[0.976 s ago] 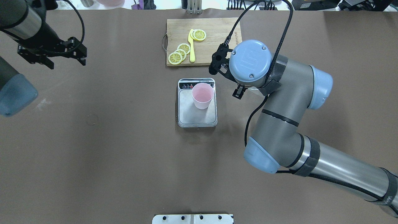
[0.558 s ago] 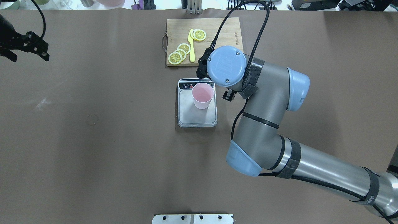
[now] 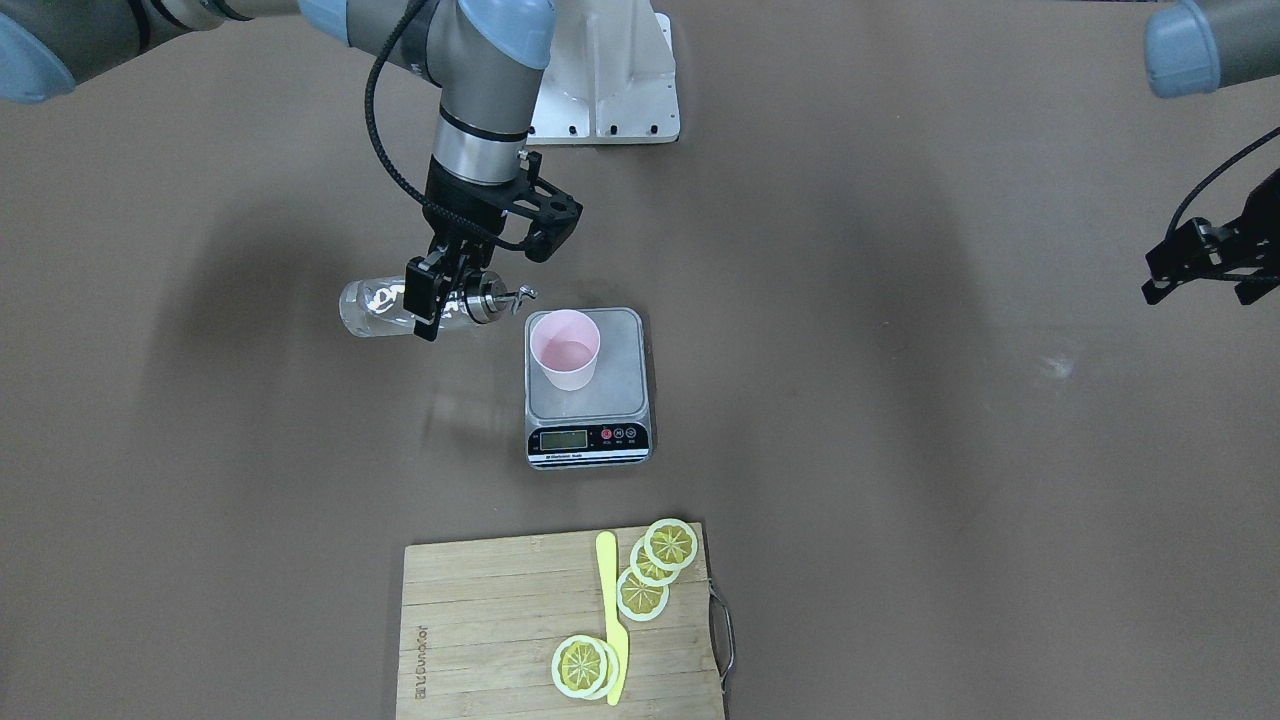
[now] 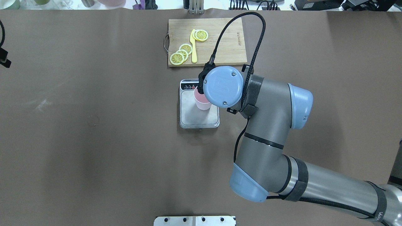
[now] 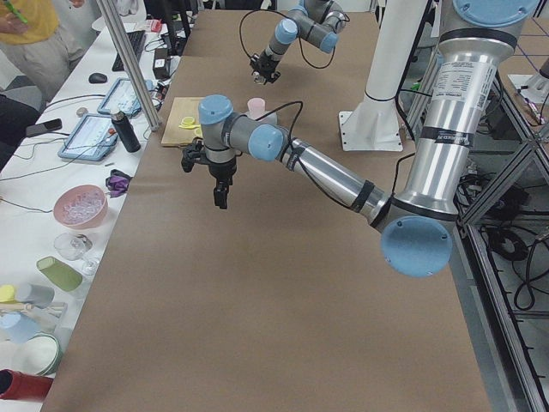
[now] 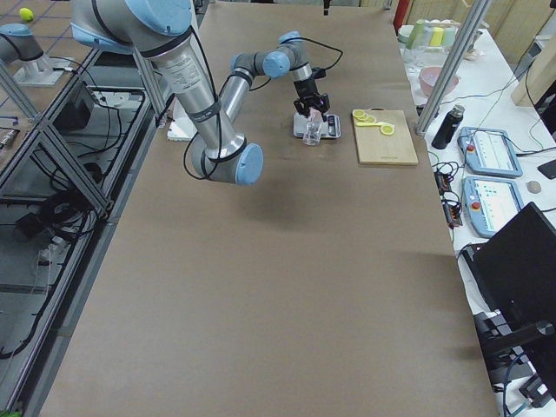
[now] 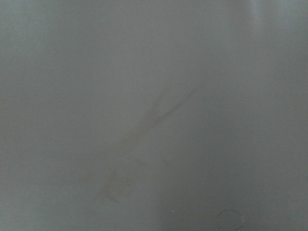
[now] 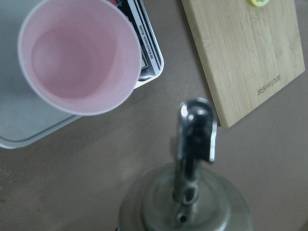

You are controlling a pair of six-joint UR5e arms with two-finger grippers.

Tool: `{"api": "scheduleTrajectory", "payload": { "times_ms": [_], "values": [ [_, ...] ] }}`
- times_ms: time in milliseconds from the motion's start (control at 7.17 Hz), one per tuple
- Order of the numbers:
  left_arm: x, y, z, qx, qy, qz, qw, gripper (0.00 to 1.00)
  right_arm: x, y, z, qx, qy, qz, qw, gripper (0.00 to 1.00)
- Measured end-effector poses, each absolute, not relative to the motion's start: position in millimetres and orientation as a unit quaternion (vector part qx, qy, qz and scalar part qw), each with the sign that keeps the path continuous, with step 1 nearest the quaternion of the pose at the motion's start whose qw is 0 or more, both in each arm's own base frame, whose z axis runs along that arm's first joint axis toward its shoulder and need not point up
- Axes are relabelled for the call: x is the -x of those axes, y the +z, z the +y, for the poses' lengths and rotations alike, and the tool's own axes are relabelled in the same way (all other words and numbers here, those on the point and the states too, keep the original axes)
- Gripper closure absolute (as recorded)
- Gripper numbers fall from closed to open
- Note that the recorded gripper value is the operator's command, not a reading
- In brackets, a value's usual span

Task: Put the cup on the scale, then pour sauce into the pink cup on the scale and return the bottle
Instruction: 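Move the bottle with the right gripper over the pink cup while the left arm withdraws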

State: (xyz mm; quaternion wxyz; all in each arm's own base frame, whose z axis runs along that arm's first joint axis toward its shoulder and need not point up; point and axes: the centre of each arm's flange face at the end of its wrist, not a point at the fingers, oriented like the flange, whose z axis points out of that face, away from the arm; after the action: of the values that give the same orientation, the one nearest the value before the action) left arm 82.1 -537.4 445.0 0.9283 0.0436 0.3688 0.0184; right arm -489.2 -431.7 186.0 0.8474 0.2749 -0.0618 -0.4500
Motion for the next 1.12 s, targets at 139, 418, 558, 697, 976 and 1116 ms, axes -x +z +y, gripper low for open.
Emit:
{"api": "scheduleTrajectory", "payload": {
  "times_ms": [139,418,558,697,976,1116],
  "values": [
    [-69.6,470.6,-529.4,-0.05,0.023,0.367,0.928,0.02,491.4,193.0,-422.5,-0.271,-0.457,-0.048,0.846,0.55],
    [-37.6,522.8,-512.7,-0.059,0.038,0.363,0.929,0.02,498.6,200.3,-411.1,-0.26,-0.469,-0.026,0.844,0.55],
    [-21.9,542.9,-510.1,-0.059,0.047,0.364,0.928,0.02,500.5,201.8,-409.9,-0.256,-0.472,-0.021,0.843,0.55],
    [-7.7,561.0,-506.7,-0.056,0.052,0.367,0.927,0.02,501.1,202.2,-411.4,-0.255,-0.473,-0.018,0.843,0.55],
    [12.1,589.0,-494.7,-0.044,0.044,0.367,0.928,0.02,498.4,196.6,-425.9,-0.255,-0.465,-0.016,0.848,0.55],
    [16.6,596.4,-490.6,-0.039,0.039,0.367,0.929,0.02,501.3,190.6,-436.1,-0.254,-0.46,-0.014,0.851,0.55]
  ]
}}
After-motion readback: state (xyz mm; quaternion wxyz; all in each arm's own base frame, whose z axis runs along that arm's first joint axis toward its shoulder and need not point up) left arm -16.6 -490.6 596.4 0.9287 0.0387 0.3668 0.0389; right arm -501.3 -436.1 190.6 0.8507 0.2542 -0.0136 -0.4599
